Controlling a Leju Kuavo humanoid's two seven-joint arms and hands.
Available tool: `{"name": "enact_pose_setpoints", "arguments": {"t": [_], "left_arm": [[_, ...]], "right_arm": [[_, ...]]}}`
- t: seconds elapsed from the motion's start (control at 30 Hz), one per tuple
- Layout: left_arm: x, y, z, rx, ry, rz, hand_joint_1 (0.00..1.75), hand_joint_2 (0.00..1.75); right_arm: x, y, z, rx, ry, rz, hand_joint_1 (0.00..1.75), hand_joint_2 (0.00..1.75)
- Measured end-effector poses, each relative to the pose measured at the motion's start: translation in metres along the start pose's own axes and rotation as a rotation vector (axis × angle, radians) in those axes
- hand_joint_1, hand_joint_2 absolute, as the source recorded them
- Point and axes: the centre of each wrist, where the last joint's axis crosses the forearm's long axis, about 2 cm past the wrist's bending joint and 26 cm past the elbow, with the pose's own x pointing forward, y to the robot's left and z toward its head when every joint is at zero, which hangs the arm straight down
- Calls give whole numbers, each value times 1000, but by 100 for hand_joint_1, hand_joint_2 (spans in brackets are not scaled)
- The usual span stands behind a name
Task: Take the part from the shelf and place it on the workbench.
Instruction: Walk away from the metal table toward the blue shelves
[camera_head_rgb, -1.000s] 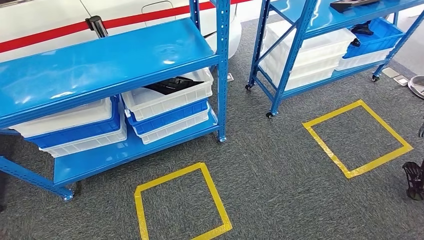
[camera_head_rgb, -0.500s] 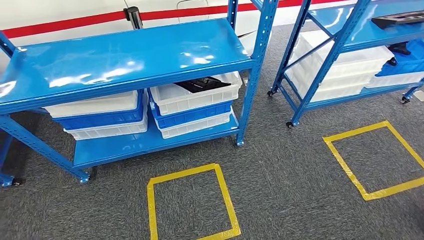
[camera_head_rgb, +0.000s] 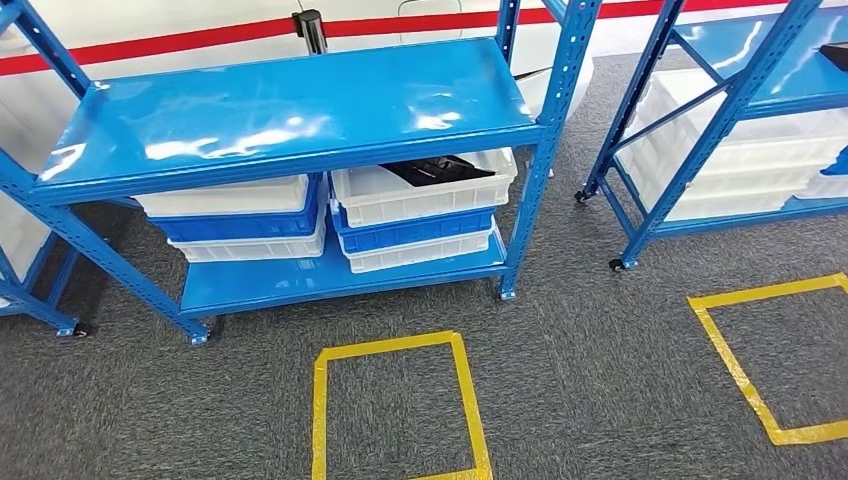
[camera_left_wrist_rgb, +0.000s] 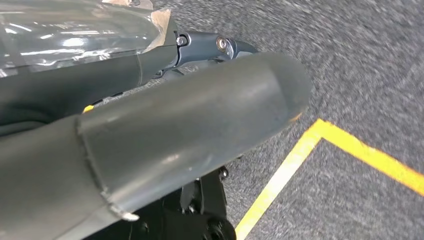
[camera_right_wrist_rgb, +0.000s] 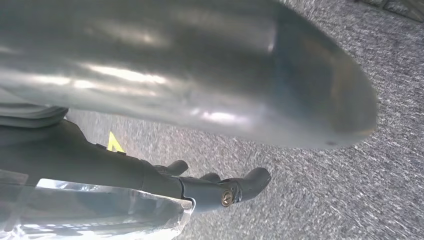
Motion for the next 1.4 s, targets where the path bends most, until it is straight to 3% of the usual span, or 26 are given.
{"name": "enact_pose_setpoints", "arguments": {"t": [0.93,0.97,1.07,1.1,1.4], "left_arm": [[1,1,-1,2,24,-38,0,0],[2,1,-1,3,24,-39,0,0],[1,1,-1,9,32,-47,0,131],[1,1,-1,11,36,-51,0,175],[3,-1,-1,2,45,-92,0,175]], "right_arm": [[0,1,1,-12,23,-26,0,0],[-1,2,1,-12,24,-26,0,44],[-1,1,1,-12,28,-29,0,175],[0,2,1,-11,29,-31,0,175],[-2,4,2,-1,33,-63,0,175]]}}
